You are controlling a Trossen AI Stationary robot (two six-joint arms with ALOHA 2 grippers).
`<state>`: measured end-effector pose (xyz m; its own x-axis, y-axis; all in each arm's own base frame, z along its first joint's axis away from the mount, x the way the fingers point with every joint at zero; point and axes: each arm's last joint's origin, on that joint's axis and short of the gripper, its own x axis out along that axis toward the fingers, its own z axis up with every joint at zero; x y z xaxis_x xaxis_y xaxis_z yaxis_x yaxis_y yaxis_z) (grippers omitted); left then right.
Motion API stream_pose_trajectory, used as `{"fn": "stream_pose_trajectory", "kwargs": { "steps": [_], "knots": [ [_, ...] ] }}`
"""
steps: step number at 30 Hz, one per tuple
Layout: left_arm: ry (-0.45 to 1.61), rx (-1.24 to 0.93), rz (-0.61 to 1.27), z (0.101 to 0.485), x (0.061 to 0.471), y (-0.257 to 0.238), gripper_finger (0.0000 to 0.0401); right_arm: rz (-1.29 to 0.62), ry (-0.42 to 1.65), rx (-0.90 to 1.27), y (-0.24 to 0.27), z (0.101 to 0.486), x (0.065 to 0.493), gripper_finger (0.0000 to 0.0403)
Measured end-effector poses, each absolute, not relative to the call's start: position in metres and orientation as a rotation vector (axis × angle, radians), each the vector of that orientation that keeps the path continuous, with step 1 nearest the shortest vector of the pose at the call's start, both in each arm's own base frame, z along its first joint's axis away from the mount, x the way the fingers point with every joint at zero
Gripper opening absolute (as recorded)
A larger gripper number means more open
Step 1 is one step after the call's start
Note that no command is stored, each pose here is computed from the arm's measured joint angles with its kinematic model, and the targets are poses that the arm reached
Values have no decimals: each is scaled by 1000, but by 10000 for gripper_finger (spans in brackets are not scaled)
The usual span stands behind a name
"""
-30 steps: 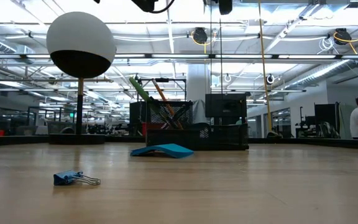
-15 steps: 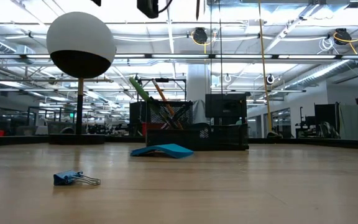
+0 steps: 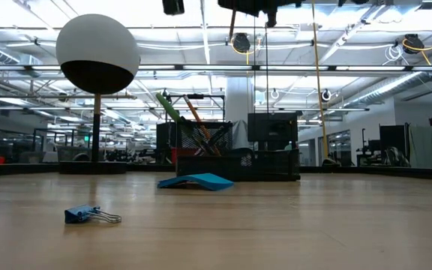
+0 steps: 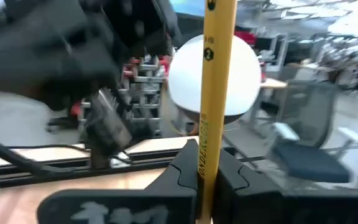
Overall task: Pick and place office supplies into organizer
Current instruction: Put the yellow pencil into the black desk organizer
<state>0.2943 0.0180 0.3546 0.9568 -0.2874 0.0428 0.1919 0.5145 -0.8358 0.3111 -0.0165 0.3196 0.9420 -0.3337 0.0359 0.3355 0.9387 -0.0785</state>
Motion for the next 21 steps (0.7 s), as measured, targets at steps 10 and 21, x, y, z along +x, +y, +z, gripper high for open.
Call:
{"fn": "stream_pose_trajectory", "kwargs": {
  "steps": [10,21],
  "knots": [
    [10,-772,-215,381,258,3,3,-292,54,-13,-39,290,331,1],
    [-47,-656,-245,400,226,-29,4,-319,115,39,-59,249,353,2]
  ]
}}
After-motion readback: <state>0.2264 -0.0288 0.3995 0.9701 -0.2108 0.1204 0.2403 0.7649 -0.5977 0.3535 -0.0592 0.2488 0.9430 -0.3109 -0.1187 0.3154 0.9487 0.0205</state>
